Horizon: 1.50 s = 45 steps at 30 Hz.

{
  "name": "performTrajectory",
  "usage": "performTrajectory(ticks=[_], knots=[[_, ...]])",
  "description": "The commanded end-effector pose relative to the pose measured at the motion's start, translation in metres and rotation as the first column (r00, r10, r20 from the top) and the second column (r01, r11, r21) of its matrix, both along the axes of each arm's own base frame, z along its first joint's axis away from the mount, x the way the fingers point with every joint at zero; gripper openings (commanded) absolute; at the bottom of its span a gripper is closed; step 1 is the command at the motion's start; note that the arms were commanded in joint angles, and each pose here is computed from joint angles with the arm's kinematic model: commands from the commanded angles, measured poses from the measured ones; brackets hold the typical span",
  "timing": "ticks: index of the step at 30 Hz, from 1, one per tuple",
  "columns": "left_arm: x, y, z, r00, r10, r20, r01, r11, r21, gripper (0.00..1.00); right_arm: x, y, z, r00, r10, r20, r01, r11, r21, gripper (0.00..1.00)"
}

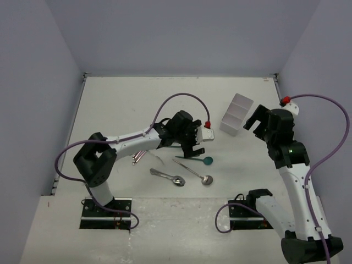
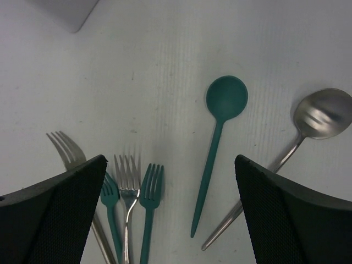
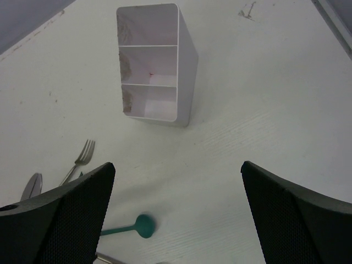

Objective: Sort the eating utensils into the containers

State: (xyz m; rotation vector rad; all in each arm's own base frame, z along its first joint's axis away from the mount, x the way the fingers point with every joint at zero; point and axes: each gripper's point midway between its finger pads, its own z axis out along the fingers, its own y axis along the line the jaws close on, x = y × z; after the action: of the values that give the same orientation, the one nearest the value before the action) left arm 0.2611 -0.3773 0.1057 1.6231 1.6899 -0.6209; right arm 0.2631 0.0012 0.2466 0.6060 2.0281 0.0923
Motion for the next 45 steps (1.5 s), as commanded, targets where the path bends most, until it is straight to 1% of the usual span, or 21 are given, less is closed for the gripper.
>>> performTrajectory(ticks=[1,4,6,10,12,18,20,21,22,23,24,26,28,29,33,36,39,40,42,43,45], knots=[[-0.019,-0.007,-0.012,0.999,-0.039,-0.024,0.040,0.999,0.014,1.00,0.003,-0.002,-0.005,1.000,0.001,-0.016,-0.001,1.000,-0.017,0.99],[-0.028,-0.008,-0.027,0.997,-0.044,-0.065,0.044,0.999,0.001,1.00,0.004,0.001,-0.010,0.999,0.011,-0.030,-0.012,1.000,-0.006,0.99],[-0.035,-0.007,-0.042,0.994,-0.041,-0.101,0.044,0.999,0.028,1.00,0.002,0.002,-0.012,0.999,0.015,-0.035,-0.015,1.000,-0.003,0.99],[-0.030,-0.001,-0.066,0.997,0.018,-0.080,-0.009,0.994,0.109,0.99,-0.001,0.003,-0.016,0.999,0.017,-0.034,-0.016,1.000,0.006,0.99],[-0.025,-0.001,-0.075,0.997,0.042,-0.062,-0.035,0.993,0.109,0.99,-0.002,0.004,-0.019,0.999,0.019,-0.036,-0.018,1.000,0.016,0.99],[-0.015,-0.008,-0.086,0.995,0.081,-0.056,-0.075,0.992,0.105,0.88,-0.007,0.014,-0.025,0.998,0.060,-0.036,-0.057,0.997,0.060,0.99],[-0.014,-0.006,-0.090,0.994,0.090,-0.054,-0.084,0.990,0.114,0.82,-0.011,0.013,-0.025,0.998,0.051,-0.029,-0.050,0.997,0.059,0.99],[-0.014,-0.006,-0.091,0.994,0.094,-0.057,-0.087,0.989,0.116,0.77,-0.011,0.013,-0.026,0.998,0.053,-0.027,-0.051,0.997,0.059,0.99],[-0.013,-0.004,-0.092,0.993,0.103,-0.051,-0.096,0.988,0.124,0.65,-0.012,0.012,-0.025,0.998,0.050,-0.023,-0.049,0.997,0.058,0.99],[-0.013,-0.003,-0.093,0.992,0.112,-0.052,-0.104,0.986,0.127,0.60,-0.014,0.011,-0.024,0.999,0.044,-0.015,-0.043,0.998,0.054,0.99],[-0.012,-0.002,-0.093,0.991,0.121,-0.051,-0.114,0.985,0.129,0.50,-0.014,0.010,-0.023,0.999,0.041,-0.012,-0.041,0.998,0.052,0.99],[-0.014,0.003,-0.095,0.990,0.132,-0.050,-0.123,0.982,0.145,0.42,-0.015,0.008,-0.021,0.999,0.038,-0.003,-0.038,0.998,0.044,0.99],[-0.014,0.005,-0.095,0.989,0.142,-0.036,-0.135,0.979,0.154,0.29,-0.016,0.006,-0.018,1.000,0.026,0.008,-0.026,0.999,0.035,0.99],[-0.012,0.005,-0.092,0.988,0.151,-0.030,-0.145,0.978,0.151,0.27,-0.016,0.005,-0.017,1.000,0.023,0.011,-0.023,0.999,0.031,0.99],[-0.006,-0.002,-0.078,0.986,0.167,-0.017,-0.164,0.979,0.122,0.00,-0.015,0.000,-0.015,1.000,-0.006,0.017,0.005,1.000,0.023,0.99],[0.005,-0.010,-0.052,0.982,0.184,0.033,-0.186,0.980,0.064,0.00,-0.014,-0.003,-0.018,0.999,-0.033,0.010,0.033,0.999,0.022,0.99],[0.019,-0.023,-0.005,0.971,0.212,0.113,-0.203,0.975,-0.087,0.00,-0.014,-0.009,-0.021,0.997,-0.082,0.010,0.082,0.996,0.028,0.99],[0.023,-0.030,0.023,0.963,0.233,0.136,-0.207,0.961,-0.184,0.00,-0.014,-0.009,-0.022,0.996,-0.088,0.011,0.088,0.996,0.032,0.99],[0.027,-0.035,0.051,0.954,0.257,0.155,-0.206,0.936,-0.284,0.00,-0.012,-0.008,-0.022,0.996,-0.090,0.017,0.089,0.995,0.041,0.99],[0.029,-0.040,0.077,0.946,0.274,0.175,-0.193,0.906,-0.376,0.00,-0.011,-0.007,-0.020,0.996,-0.086,0.025,0.085,0.995,0.045,0.99],[0.036,-0.043,0.101,0.930,0.320,0.179,-0.209,0.863,-0.459,0.00,-0.009,-0.005,-0.020,0.997,-0.076,0.029,0.075,0.996,0.056,0.99]])
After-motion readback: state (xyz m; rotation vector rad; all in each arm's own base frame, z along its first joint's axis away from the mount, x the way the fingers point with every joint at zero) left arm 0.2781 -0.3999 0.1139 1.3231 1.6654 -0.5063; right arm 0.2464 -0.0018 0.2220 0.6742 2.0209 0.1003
